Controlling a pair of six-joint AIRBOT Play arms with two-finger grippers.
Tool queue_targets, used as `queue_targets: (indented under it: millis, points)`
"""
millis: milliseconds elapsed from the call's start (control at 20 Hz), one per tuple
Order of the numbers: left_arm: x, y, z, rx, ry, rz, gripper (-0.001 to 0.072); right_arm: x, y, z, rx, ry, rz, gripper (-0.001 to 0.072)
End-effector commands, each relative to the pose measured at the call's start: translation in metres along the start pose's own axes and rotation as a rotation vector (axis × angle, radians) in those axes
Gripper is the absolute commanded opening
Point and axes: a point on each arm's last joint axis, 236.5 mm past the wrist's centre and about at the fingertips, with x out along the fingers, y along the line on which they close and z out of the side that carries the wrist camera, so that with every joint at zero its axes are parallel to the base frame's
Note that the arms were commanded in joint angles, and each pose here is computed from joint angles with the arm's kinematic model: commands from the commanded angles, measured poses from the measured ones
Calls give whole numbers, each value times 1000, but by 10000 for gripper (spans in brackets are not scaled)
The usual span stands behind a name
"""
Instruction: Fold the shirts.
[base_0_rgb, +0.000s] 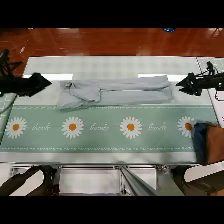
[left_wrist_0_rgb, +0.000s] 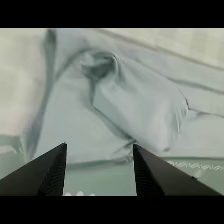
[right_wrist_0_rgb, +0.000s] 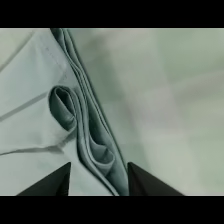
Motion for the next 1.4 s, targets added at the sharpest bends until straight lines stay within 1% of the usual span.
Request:
queue_targets:
  millis: [0, 200, 350, 450, 500, 550, 600, 650, 700, 750, 800, 850, 900, 950, 1000, 1100, 1250, 1350]
  points:
    - [7, -24, -49, 61, -42, -30, 505, 29, 9, -2, 4, -16, 8, 428]
    - [15, -43, -60, 77, -19, -62, 505, 49, 15, -4, -24, -1, 0, 429]
    - [16, -45, -60, 71, -19, -68, 505, 66, 21, -14, -27, 34, 9, 428]
    - [17, -44, -57, 66, -31, -68, 505, 79, 31, -22, -37, 58, 23, 409]
    - [18, -45, -56, 62, -35, -71, 505, 83, 36, -24, -44, 59, 30, 298]
    - [18, -46, -55, 56, -36, -74, 504, 84, 45, -24, -65, 56, 48, 102]
    - [19, -45, -56, 55, -33, -73, 504, 81, 55, -23, -97, 58, 78, 19]
    - [20, -45, -56, 54, -30, -73, 502, 73, 65, -21, -115, 60, 103, 18]
    - [20, -45, -57, 54, -26, -72, 424, 62, 73, -18, -134, 53, 113, 18]
    - [20, -44, -57, 54, -25, -72, 180, 46, 81, -15, -152, 31, 120, 18]
    - [20, -46, -57, 50, -26, -80, 32, 30, 86, -13, -181, 10, 110, 18]
    - [20, -50, -55, 55, -32, -95, 29, 10, 90, -15, -225, 1, 86, 18]
    - [20, -59, -54, 98, -46, -124, 29, -8, 90, -22, -276, 6, 44, 18]
    - [20, -73, -54, 187, -63, -159, 29, -25, 90, -35, -322, 20, -1, 18]
    - [24, -87, -54, 226, -82, -185, 29, -45, 91, -49, -365, 11, -46, 18]
    - [42, -114, -62, 253, -77, -222, 28, -77, 104, -73, -411, -54, -61, 18]
    - [88, -169, -99, 331, 73, -282, 28, -115, 124, -119, -453, -144, -43, 18]
    - [122, -216, -133, 414, 204, -333, 27, -135, 132, -148, -458, -196, -32, 18]
